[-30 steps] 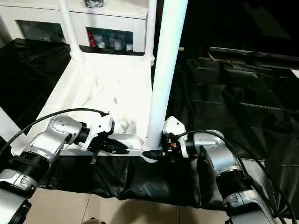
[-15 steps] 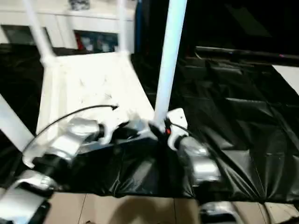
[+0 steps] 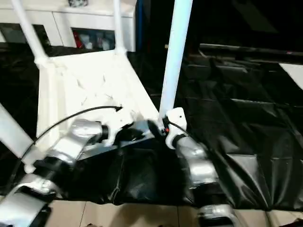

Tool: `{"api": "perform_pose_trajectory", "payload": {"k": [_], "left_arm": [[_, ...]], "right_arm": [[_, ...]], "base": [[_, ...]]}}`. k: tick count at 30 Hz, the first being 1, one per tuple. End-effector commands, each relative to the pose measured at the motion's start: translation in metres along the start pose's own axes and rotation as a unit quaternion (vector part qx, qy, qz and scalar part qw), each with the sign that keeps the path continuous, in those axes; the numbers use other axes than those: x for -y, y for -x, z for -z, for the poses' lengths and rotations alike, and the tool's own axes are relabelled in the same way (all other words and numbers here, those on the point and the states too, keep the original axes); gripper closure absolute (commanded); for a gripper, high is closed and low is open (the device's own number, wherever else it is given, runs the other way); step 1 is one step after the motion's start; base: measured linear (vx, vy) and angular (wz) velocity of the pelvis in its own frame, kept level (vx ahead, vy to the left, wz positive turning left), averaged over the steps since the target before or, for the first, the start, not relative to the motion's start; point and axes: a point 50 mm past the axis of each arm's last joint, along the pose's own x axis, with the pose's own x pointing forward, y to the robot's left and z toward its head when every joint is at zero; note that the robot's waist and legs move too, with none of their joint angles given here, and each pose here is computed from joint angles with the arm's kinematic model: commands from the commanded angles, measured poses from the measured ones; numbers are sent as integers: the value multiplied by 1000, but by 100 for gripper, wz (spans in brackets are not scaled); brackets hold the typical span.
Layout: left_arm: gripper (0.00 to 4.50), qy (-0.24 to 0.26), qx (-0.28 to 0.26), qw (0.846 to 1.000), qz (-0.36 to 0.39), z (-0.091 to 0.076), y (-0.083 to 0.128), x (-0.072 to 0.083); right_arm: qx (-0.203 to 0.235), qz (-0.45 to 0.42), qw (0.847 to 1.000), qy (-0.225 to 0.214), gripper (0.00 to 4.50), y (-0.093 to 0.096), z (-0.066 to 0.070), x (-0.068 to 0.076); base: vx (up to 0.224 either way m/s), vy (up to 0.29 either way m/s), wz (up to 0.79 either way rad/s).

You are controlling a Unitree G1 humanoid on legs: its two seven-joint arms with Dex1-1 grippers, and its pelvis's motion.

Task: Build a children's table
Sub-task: Rotate leg to tighten

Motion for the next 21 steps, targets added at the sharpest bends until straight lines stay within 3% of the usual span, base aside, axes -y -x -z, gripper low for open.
{"api": "perform_pose_trajectory", "payload": {"k": [1, 3, 5, 10, 11, 21], "left_arm": [[450, -28, 16, 998, 56, -9, -8, 11], [450, -38, 13, 997, 65, -6, -2, 10], [450, -43, 6, 996, 78, -3, 2, 8], [450, -43, 10, 993, 114, -1, 9, 9], [450, -41, 10, 990, 134, 0, 11, 11], [450, -34, 10, 986, 163, 1, 16, 11]], "right_arm": [[3, -84, 996, 15, 71, -4, -3, -16], [-5, -132, 991, 29, 71, 3, -3, -13], [-31, -210, 976, 55, 71, 13, -1, -11], [-68, -285, 954, 66, 71, 24, 0, -5], [-78, -318, 942, 67, 71, 25, -2, -5], [-98, -370, 920, 81, 149, 24, -2, -5]], "base": [[0, 0, 0], [0, 0, 0], [0, 0, 0], [0, 0, 0], [0, 0, 0], [0, 0, 0]]}}
